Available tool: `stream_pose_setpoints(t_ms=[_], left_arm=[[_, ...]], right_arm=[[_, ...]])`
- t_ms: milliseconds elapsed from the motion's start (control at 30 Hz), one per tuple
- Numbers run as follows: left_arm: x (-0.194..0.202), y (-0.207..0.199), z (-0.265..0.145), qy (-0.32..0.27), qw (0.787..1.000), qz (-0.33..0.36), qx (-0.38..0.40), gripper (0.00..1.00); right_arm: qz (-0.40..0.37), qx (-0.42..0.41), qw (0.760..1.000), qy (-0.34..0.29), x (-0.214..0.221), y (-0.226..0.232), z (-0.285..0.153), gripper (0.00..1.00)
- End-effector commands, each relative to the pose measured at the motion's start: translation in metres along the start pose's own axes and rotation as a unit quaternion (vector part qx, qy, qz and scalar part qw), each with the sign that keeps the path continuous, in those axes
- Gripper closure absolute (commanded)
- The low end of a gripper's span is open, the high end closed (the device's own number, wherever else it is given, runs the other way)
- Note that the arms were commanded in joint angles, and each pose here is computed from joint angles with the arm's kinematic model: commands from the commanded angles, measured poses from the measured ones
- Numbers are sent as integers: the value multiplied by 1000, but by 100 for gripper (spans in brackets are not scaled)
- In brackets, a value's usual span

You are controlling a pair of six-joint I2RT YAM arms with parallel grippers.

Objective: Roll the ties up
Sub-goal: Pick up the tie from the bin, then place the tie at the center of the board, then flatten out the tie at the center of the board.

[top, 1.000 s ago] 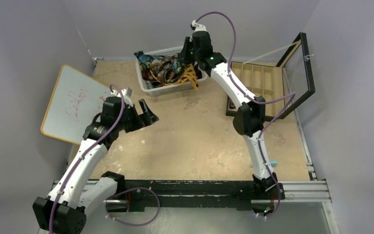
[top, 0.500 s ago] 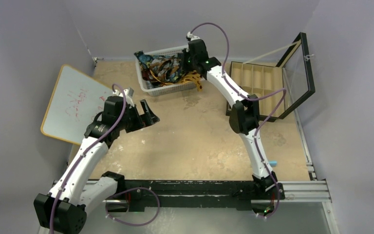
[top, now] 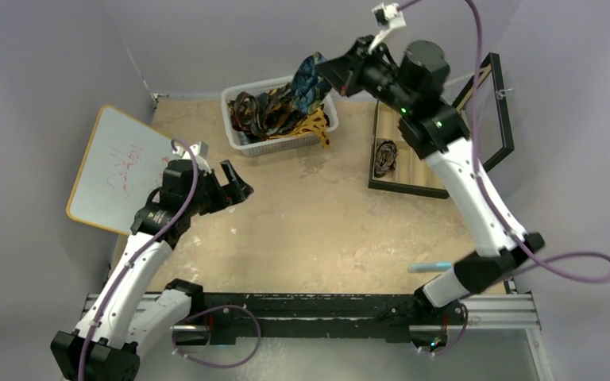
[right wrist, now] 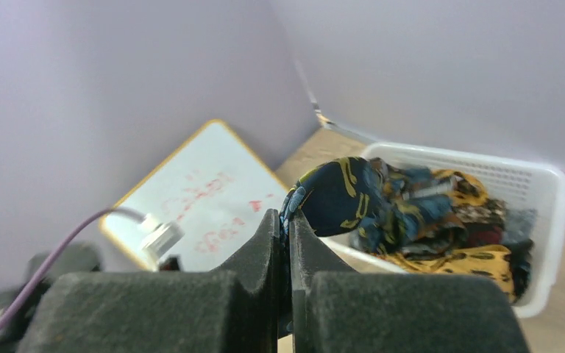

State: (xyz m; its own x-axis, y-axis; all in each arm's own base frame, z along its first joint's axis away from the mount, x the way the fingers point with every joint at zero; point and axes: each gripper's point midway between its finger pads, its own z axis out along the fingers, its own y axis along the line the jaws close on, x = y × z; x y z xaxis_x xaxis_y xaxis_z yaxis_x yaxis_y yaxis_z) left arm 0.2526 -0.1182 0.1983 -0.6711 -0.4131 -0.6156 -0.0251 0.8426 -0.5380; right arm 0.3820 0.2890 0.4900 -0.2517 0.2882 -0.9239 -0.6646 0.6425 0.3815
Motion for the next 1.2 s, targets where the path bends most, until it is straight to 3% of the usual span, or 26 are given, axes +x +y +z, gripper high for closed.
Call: stream_pose_setpoints(t_ms=[0,167,267,433,533,600,700,800,867,967,1167], left_arm=[[-18,-2,-7,-37,999,-8,-9,1],[-17,-1,-5,-34,999,-13,-10,1],[-15,-1,-3,-30,999,-15,-6,1],[-11,-4,7,-11,1000,-15,3,1],[-7,-7,14,4,1000,-19,11,1],[-4,-9,16,13,1000,-21,15,1],[1,-8,18,24,999,-20,17,1],[9,-5,20,36,999,-12,21,1],[17,-4,22,52,998,-7,27,1],[39,-3,28,88,995,-5,49,1],[87,6,36,164,983,-51,70,3]], right_arm=[[-14,-122,992,35,35,39,-29,100],[-23,-219,968,120,93,65,-75,100],[-4,-248,949,196,157,72,-93,100],[16,-214,912,348,284,71,-107,99],[8,-195,885,423,349,74,-110,79],[-5,-140,884,447,370,56,-103,56],[-24,-52,902,428,363,30,-89,28],[-27,7,926,377,341,11,-74,14],[-19,76,937,341,330,-16,-65,10],[19,176,933,314,328,-66,-54,11],[42,191,941,275,340,-88,1,9]])
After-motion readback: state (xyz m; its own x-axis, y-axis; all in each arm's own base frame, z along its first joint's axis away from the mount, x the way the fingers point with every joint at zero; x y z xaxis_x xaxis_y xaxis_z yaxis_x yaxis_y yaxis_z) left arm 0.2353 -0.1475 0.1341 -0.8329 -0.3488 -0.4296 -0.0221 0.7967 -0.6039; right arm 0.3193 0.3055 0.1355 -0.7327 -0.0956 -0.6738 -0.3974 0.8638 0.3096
